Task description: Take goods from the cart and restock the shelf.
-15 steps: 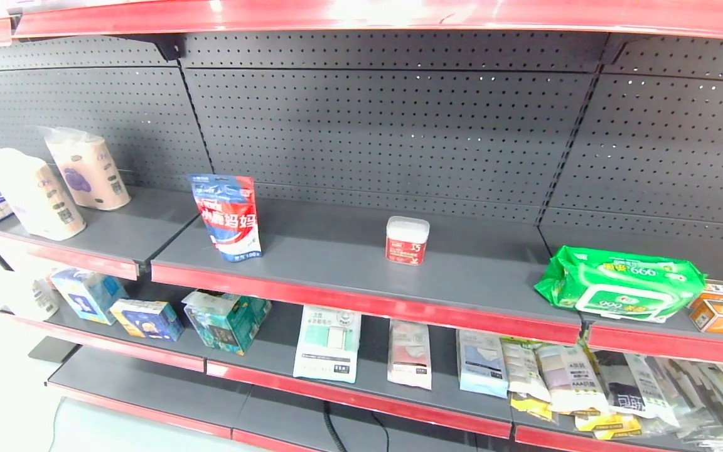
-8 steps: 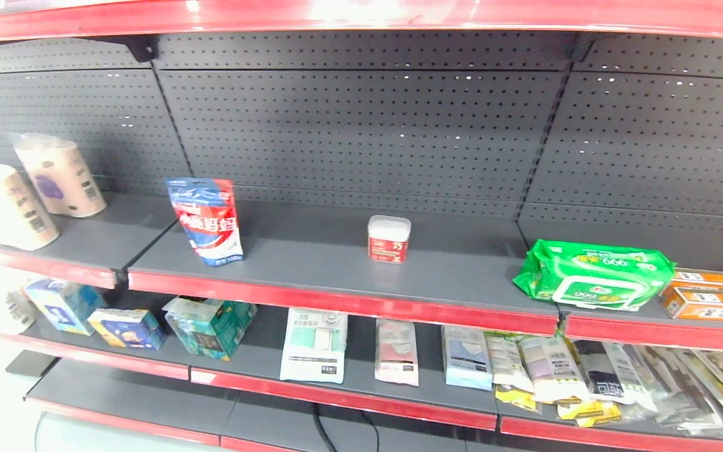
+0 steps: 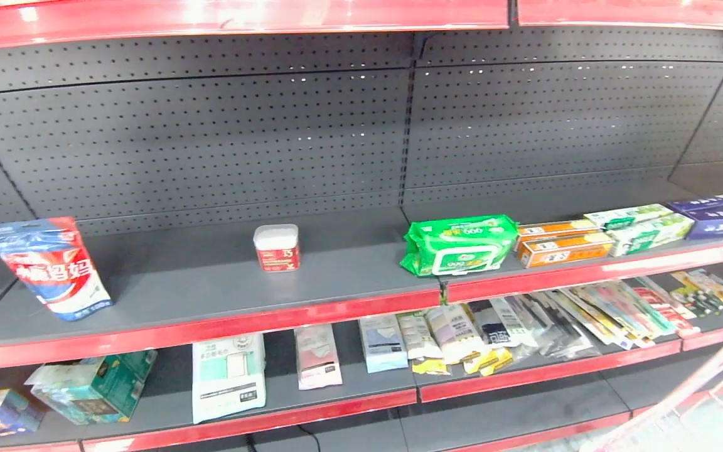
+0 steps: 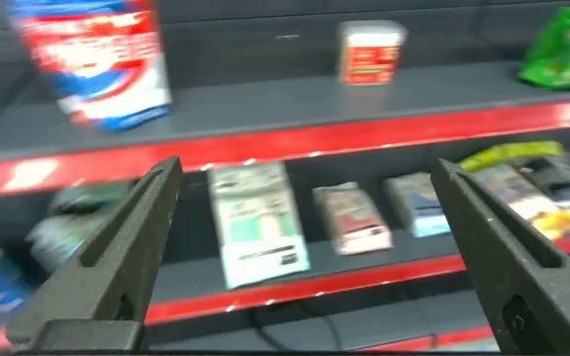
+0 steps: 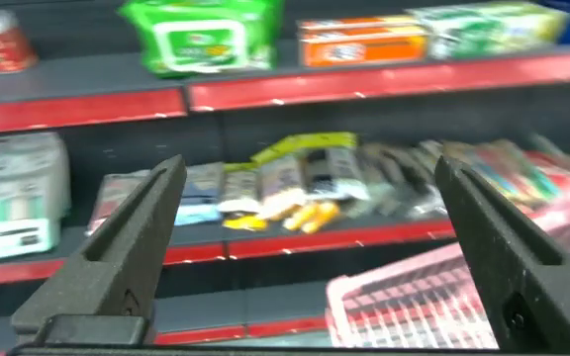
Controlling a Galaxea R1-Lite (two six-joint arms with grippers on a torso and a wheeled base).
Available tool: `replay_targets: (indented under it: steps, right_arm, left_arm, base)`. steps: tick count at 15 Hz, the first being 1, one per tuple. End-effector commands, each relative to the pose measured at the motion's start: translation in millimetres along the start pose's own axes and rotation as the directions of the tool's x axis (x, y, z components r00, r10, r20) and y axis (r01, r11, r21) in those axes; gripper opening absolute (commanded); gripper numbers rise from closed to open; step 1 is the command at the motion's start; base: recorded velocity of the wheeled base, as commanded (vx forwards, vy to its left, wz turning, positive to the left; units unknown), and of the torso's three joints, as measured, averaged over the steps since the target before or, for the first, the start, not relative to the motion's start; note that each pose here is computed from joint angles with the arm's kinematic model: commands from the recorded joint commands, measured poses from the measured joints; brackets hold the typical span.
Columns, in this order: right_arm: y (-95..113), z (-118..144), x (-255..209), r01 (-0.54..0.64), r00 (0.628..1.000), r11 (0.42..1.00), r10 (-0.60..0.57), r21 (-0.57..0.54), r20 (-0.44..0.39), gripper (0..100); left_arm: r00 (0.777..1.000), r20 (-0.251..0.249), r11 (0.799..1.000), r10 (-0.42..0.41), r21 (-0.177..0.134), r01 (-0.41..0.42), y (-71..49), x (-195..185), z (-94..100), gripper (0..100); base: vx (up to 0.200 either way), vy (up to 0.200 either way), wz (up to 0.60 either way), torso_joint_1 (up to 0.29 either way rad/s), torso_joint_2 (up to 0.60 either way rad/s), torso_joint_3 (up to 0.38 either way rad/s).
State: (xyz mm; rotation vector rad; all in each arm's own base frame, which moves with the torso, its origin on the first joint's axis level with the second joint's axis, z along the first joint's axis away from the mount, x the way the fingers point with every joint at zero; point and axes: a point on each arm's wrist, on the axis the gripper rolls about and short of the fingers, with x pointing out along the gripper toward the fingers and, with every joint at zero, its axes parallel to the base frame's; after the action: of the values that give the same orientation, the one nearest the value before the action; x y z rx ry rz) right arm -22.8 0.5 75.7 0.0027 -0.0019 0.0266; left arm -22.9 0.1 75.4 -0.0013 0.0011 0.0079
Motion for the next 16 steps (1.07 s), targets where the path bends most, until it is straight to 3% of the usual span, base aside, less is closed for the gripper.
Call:
replay_targets:
  steps: [1,12,16]
  right_arm:
    - [0.0,0.1,0.1,-0.001,1.0,1.0,0.001,0.0,0.0,100]
    - [0.0,0.1,0.1,-0.003,1.0,1.0,0.003,0.0,0.0,100]
    - [0.0,0.1,0.1,-0.003,1.0,1.0,0.003,0.0,0.0,100]
  left_arm:
    - [1.0,0.0,1.0,0.001,0.0,-0.001,0.0,0.0,0.2,100]
    - [1.0,-0.002,1.0,0.001,0.0,-0.001,0.0,0.1,-0.2,100]
    - [1.0,0.0,1.0,0.001,0.0,-0.001,0.0,0.0,0.2,100]
  base:
    - [0.0,0.0,-0.6,0.002,0.0,-0.002]
    - [0.0,0.0,-0.6,0.001,0.0,0.001]
    - [0.0,0.0,0.0,0.0,0.0,0.0]
